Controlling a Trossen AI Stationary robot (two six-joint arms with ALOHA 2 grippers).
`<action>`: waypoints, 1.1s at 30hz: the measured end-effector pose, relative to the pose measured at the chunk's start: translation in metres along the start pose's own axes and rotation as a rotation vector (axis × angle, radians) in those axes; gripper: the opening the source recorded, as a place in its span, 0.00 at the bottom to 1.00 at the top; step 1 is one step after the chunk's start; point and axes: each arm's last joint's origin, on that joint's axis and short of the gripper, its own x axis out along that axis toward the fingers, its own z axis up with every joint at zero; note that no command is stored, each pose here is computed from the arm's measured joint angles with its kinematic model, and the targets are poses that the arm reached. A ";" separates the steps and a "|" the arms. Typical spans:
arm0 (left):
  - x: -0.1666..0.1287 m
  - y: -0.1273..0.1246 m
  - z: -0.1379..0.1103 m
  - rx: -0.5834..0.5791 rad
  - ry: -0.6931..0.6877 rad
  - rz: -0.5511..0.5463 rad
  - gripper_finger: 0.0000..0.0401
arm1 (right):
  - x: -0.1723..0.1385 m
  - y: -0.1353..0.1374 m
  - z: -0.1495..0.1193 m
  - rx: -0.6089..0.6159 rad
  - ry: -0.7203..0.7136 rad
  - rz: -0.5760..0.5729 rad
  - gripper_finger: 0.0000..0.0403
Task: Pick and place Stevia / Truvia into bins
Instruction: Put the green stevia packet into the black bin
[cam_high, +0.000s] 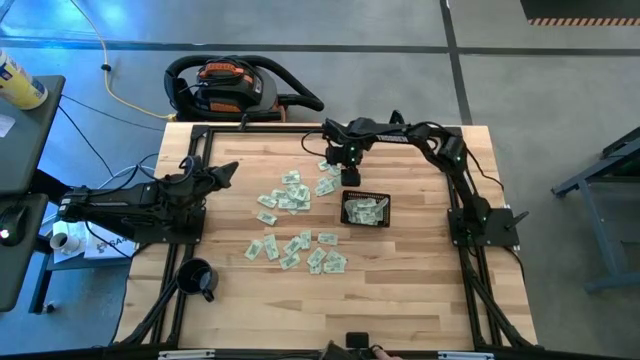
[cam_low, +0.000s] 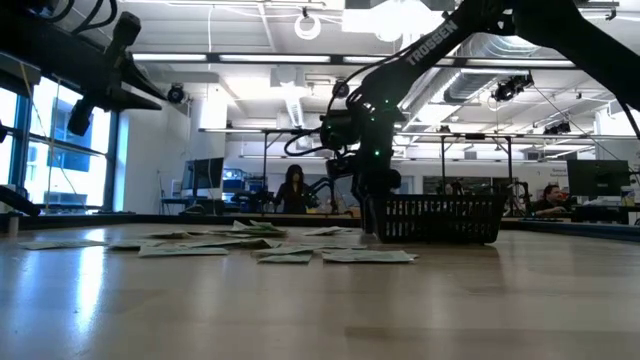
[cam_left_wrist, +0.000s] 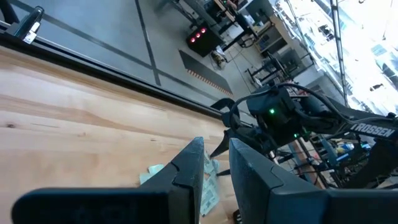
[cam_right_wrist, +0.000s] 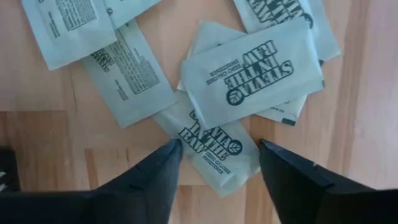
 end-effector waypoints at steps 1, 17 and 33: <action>0.000 0.000 0.000 0.000 0.002 -0.001 0.28 | -0.001 0.000 -0.001 0.004 0.009 -0.006 0.48; 0.000 0.000 -0.002 0.018 0.051 -0.018 0.28 | -0.071 0.017 0.023 0.123 0.043 -0.062 0.06; -0.001 -0.002 -0.008 0.112 0.235 -0.129 0.28 | -0.080 0.119 0.009 0.313 0.401 0.178 0.17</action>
